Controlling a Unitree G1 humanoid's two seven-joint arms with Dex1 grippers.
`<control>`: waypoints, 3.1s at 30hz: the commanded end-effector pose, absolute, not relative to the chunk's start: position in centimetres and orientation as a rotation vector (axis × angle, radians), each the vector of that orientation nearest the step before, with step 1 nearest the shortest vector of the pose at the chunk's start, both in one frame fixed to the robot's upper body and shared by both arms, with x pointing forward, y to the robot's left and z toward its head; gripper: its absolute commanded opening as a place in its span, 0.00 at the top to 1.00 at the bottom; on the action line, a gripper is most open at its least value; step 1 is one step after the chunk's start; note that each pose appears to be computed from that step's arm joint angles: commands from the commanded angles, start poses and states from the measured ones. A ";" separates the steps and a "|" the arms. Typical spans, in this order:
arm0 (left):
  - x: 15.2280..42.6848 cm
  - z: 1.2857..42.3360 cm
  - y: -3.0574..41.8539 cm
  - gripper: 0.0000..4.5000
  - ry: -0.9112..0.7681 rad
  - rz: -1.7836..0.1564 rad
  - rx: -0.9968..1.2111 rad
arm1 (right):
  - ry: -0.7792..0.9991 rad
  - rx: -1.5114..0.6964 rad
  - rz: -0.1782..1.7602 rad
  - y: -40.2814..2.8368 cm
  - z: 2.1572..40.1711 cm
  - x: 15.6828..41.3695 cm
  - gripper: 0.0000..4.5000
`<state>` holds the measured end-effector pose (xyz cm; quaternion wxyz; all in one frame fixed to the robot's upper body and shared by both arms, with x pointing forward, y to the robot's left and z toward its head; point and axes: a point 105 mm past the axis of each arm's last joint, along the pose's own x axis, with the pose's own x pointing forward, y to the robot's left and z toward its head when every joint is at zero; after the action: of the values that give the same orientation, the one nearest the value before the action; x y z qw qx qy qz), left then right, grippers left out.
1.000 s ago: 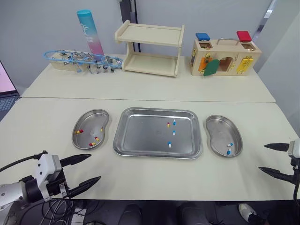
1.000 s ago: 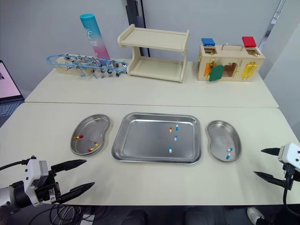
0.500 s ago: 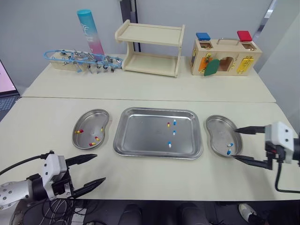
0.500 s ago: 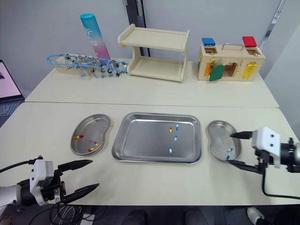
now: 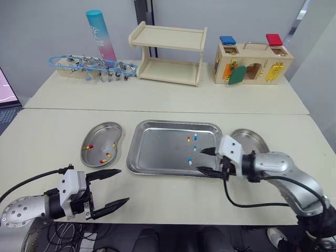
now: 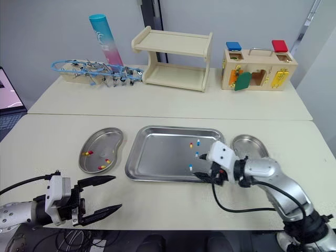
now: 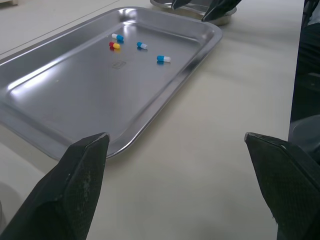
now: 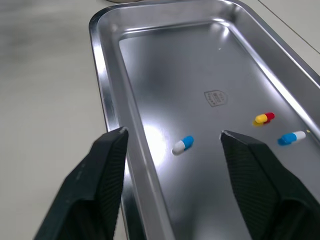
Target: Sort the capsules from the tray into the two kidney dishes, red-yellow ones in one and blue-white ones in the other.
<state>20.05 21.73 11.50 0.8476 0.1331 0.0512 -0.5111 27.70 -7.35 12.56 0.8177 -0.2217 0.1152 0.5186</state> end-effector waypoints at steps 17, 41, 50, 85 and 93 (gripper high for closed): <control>20.5 12.6 20.3 0.00 0.048 -1.121 0.306 | 0.430 -0.517 0.960 -5.3 9.8 30.4 0.40; 20.3 13.0 18.6 0.00 0.021 -1.206 0.285 | 0.303 -0.667 1.120 -4.9 11.5 29.8 1.00; 19.6 11.5 15.6 0.00 -0.042 -1.294 0.207 | 0.227 -0.651 1.101 -11.3 14.7 26.8 1.00; 22.2 11.8 18.8 0.00 -0.006 -0.958 0.158 | 0.118 -0.621 0.867 -21.5 16.4 24.9 0.00; 21.6 11.1 30.1 0.00 0.091 -0.448 0.158 | 0.012 -0.539 0.827 -20.1 14.9 21.9 0.00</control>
<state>21.91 27.43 10.21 0.9574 0.0625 0.0558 -0.2765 22.12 -19.83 13.93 0.8773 -0.2325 0.0382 0.4182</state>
